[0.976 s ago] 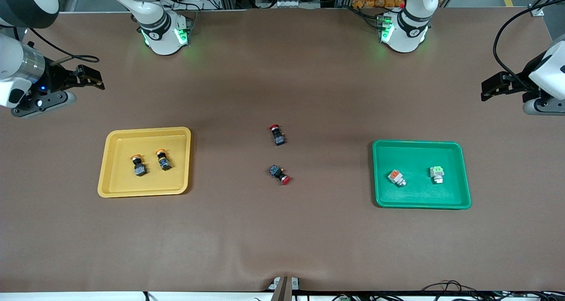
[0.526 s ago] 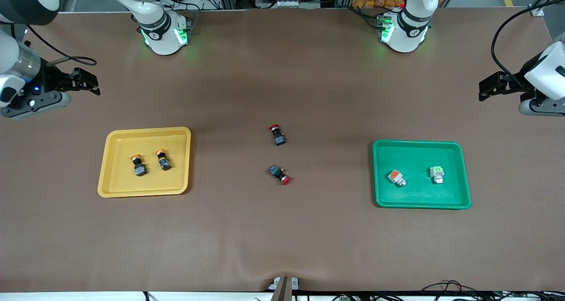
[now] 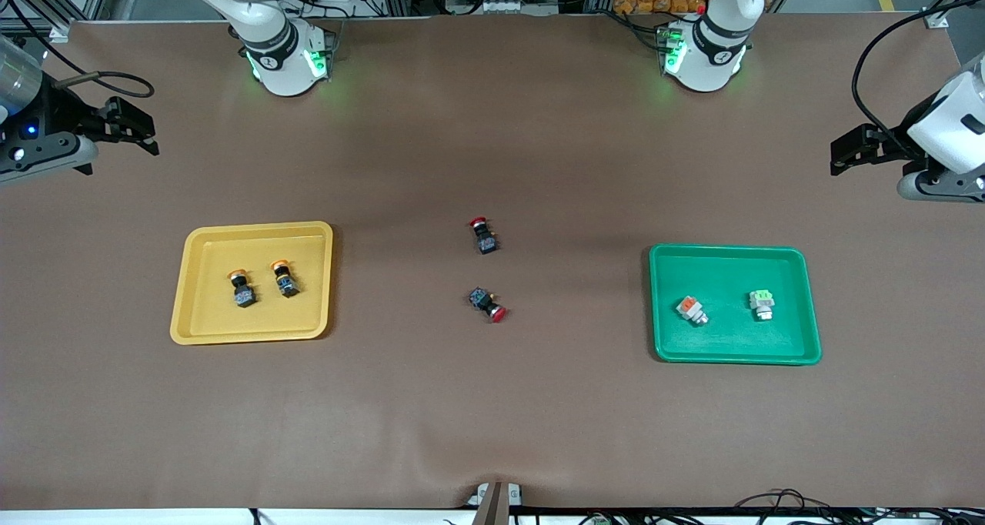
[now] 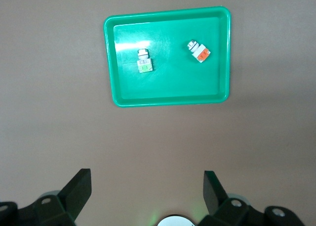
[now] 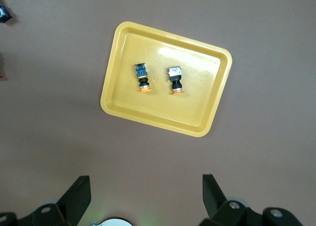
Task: Place green and yellow buttons in trays
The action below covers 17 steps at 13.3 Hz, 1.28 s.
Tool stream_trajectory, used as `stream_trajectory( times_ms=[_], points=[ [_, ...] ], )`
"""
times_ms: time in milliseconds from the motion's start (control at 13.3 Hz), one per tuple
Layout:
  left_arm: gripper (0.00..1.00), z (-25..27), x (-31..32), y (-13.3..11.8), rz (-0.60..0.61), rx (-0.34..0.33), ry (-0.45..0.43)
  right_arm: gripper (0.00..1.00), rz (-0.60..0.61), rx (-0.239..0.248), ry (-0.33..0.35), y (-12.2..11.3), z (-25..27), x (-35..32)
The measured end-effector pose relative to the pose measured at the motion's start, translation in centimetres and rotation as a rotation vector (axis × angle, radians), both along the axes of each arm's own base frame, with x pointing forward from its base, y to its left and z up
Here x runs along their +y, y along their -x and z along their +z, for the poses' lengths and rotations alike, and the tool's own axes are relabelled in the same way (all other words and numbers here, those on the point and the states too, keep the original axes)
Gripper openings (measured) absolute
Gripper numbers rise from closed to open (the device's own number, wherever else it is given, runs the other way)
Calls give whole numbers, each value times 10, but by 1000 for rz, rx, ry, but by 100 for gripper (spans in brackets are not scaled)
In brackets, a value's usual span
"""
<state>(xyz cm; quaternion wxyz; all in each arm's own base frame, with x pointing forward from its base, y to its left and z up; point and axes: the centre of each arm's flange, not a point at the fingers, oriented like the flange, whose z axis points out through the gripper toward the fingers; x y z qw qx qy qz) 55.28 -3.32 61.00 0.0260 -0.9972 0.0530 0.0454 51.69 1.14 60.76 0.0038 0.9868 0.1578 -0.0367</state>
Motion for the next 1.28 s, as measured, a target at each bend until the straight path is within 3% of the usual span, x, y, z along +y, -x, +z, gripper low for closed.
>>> stream_trajectory(
  times_ms=[375,976,1277],
  points=[
    [100,0,0,0,-1,0,0,100,-7,1,1,0,0,0],
    [100,0,0,0,-1,0,0,100,-33,-52,5,-5,11,0],
    [100,0,-1,0,-2,0,0,100,-47,-39,6,-4,11,-3]
  ],
)
